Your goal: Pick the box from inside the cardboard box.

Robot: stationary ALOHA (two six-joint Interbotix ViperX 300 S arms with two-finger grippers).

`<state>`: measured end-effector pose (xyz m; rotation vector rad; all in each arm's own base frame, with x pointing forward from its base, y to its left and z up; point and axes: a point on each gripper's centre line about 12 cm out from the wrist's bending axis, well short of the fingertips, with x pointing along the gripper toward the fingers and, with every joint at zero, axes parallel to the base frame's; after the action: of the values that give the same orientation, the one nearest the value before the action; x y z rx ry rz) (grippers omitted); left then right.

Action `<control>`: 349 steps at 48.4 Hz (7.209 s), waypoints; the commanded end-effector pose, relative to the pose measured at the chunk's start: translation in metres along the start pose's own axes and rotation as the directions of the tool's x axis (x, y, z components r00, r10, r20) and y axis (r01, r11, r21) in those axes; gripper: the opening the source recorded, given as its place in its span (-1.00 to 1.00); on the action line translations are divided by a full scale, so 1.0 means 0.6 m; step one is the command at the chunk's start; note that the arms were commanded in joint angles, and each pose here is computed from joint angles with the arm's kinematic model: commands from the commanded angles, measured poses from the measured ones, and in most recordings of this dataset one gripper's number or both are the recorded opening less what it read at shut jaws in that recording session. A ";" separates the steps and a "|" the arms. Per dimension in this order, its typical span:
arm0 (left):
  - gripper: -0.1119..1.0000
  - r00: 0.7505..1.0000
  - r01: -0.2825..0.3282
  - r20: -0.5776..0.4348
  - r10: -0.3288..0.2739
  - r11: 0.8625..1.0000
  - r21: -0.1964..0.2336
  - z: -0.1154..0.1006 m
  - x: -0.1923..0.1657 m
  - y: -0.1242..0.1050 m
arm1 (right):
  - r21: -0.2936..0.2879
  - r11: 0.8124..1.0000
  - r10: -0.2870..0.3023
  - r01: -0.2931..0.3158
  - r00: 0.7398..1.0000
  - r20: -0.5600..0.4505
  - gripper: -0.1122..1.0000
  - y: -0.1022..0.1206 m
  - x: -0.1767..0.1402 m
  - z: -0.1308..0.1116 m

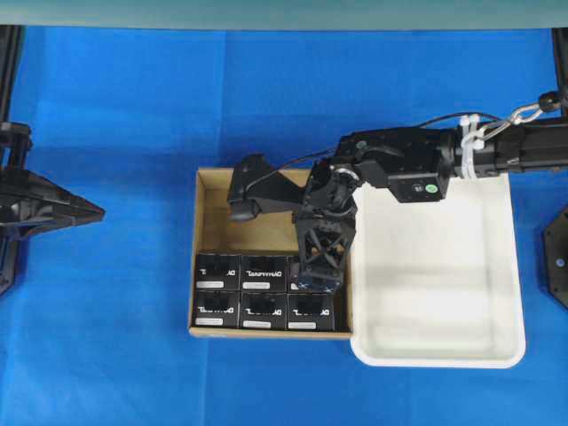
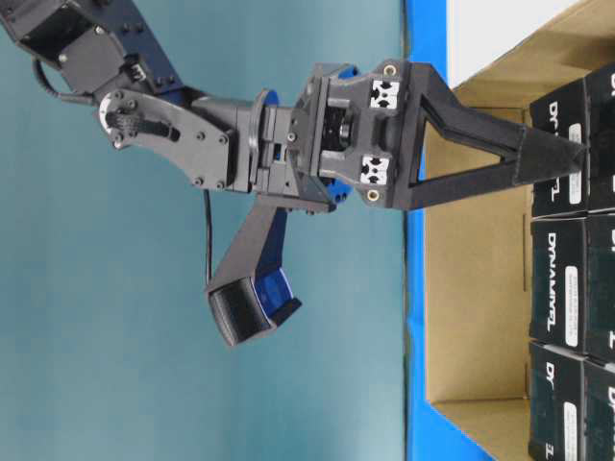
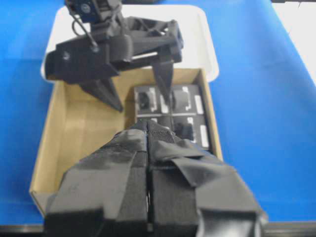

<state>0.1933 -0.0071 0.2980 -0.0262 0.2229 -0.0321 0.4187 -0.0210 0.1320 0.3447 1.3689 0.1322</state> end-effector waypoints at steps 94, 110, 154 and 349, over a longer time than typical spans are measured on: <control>-0.93 1.000 0.002 0.025 -0.002 1.000 -0.024 0.018 0.000 -0.001 | -0.088 0.991 -0.093 0.098 0.994 0.064 0.98 -0.043 -0.120 0.068; -0.93 1.000 0.003 0.031 -0.002 1.000 -0.024 0.020 -0.001 -0.001 | -0.129 0.984 -0.108 0.121 0.989 0.101 0.98 0.012 -0.280 0.071; -0.93 0.999 0.003 0.054 -0.001 1.000 -0.026 0.036 -0.004 -0.001 | -0.105 0.947 -0.274 0.303 0.934 0.229 0.98 0.101 -0.491 0.018; -0.93 0.999 0.001 0.048 0.000 1.000 -0.022 0.045 -0.011 -0.001 | -0.132 0.953 -0.260 0.273 0.959 0.109 0.33 0.006 -0.142 0.032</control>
<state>0.1917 -0.0070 0.3124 -0.0526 0.2095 -0.0290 0.4193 -0.0399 0.1788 0.0371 1.3367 -0.0018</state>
